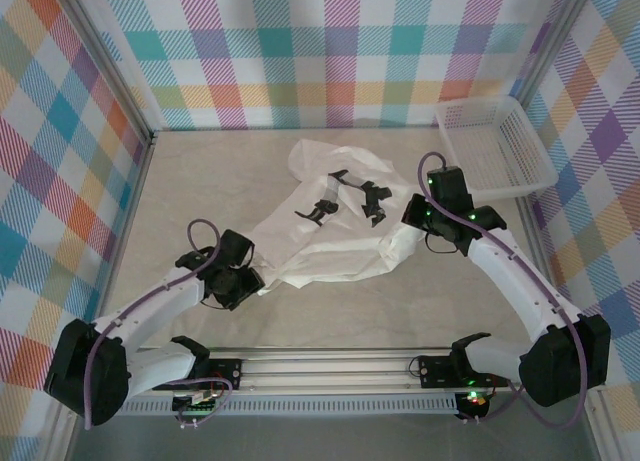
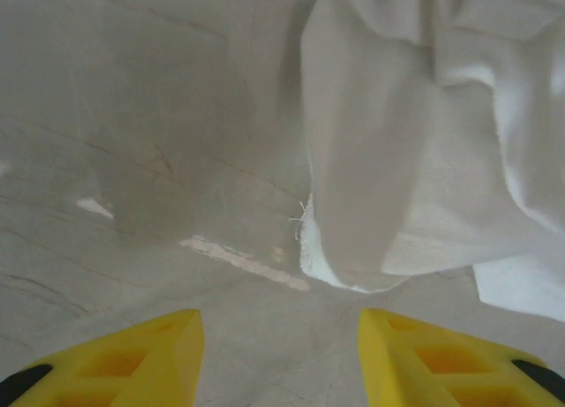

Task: Fold the inside-out t-shirt
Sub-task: Flatten out the T-shirt at the center of the table.

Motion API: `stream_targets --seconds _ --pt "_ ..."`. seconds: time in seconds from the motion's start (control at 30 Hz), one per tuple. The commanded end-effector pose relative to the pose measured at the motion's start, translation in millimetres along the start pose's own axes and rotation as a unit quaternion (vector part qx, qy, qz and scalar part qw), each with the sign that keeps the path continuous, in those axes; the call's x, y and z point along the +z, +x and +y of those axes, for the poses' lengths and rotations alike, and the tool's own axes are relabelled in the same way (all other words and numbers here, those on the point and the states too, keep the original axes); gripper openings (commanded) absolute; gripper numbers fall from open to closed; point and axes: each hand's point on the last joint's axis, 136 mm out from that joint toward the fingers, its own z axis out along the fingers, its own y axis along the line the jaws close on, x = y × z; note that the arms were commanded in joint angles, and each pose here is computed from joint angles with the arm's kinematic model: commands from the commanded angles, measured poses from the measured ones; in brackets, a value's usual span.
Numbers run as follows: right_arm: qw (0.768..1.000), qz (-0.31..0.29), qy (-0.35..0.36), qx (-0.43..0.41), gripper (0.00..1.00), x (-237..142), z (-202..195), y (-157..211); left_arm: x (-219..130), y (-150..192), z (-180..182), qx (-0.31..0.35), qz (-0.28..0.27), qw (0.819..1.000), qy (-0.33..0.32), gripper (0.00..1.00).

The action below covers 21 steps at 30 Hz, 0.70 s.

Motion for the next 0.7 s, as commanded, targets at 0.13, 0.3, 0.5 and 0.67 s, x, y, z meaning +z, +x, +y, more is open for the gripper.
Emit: stream_targets --seconds 0.13,0.3,0.5,0.67 --pt "0.999 -0.02 -0.043 0.012 0.0 -8 17 -13 14 -13 -25 -0.011 -0.007 1.0 0.011 0.48" --pt "0.999 -0.018 -0.044 0.008 0.0 -11 18 -13 25 -11 -29 -0.005 0.013 1.0 0.001 0.1" --pt "0.992 -0.113 -0.047 0.009 0.0 -68 31 -61 -70 -62 -49 0.067 -0.114 0.991 0.004 0.0" --pt "0.93 -0.362 -0.021 -0.056 0.0 -207 47 -159 -272 -137 -99 0.143 -0.368 0.915 0.082 0.0"
